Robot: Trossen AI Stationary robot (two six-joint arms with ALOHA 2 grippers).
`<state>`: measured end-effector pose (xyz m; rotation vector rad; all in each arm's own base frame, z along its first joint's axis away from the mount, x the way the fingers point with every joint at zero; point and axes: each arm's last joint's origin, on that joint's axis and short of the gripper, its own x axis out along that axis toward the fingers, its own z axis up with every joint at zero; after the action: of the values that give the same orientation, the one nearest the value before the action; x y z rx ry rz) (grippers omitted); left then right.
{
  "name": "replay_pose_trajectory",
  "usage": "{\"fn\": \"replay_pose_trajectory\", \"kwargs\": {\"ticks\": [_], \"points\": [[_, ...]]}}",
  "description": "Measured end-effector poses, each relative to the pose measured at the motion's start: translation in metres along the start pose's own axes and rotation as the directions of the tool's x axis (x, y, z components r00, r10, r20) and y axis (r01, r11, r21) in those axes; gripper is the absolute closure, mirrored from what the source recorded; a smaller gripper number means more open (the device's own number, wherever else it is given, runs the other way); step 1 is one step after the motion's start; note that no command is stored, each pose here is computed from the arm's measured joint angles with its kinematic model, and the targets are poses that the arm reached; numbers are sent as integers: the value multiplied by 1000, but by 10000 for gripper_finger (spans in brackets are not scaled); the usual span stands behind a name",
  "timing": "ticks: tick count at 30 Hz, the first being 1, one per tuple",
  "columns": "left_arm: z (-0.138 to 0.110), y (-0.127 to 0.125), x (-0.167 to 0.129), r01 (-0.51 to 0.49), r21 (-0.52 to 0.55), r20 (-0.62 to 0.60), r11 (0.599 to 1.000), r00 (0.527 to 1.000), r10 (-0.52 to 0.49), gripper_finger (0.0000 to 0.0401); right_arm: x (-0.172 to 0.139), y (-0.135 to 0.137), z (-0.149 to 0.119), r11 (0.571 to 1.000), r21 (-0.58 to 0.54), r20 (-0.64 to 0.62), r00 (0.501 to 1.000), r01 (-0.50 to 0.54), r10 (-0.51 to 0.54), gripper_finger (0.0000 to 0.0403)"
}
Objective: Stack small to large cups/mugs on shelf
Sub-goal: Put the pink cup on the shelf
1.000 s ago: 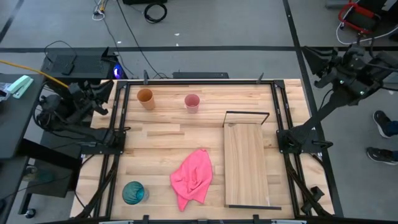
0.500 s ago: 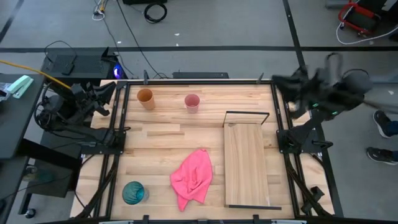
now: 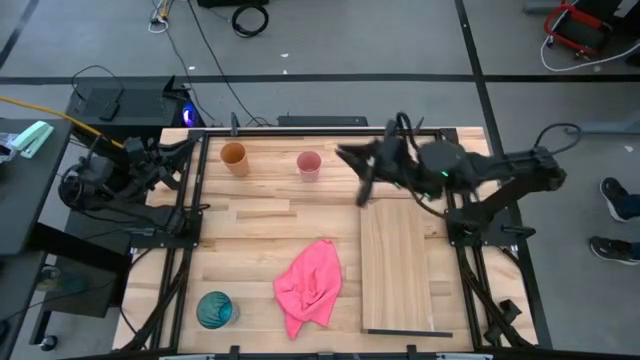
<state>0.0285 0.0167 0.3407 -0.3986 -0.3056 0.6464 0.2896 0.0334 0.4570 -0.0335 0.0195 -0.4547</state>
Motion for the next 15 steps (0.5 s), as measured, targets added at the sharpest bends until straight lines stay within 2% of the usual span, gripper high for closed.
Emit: {"fn": "replay_pose_trajectory", "kwargs": {"ticks": [6, 9, 12, 15], "points": [[-6, -9, 7, -3, 20, -29, 1000, 1000, 3, 326, 45, -49, 10, 989, 34, -58, 988, 146, -144, 341], [-9, -13, 11, -7, 39, -45, 999, 999, 8, 329, 62, -83, 14, 985, 71, -132, 980, 157, -147, 341], [-12, -17, 14, -9, 59, -58, 998, 998, 12, 332, 75, -118, 14, 974, 169, -243, 964, 151, -107, 341], [-14, -18, 15, -9, 66, -64, 998, 998, 13, 332, 80, -152, 12, 931, 298, -358, 929, 209, -94, 341]]}}
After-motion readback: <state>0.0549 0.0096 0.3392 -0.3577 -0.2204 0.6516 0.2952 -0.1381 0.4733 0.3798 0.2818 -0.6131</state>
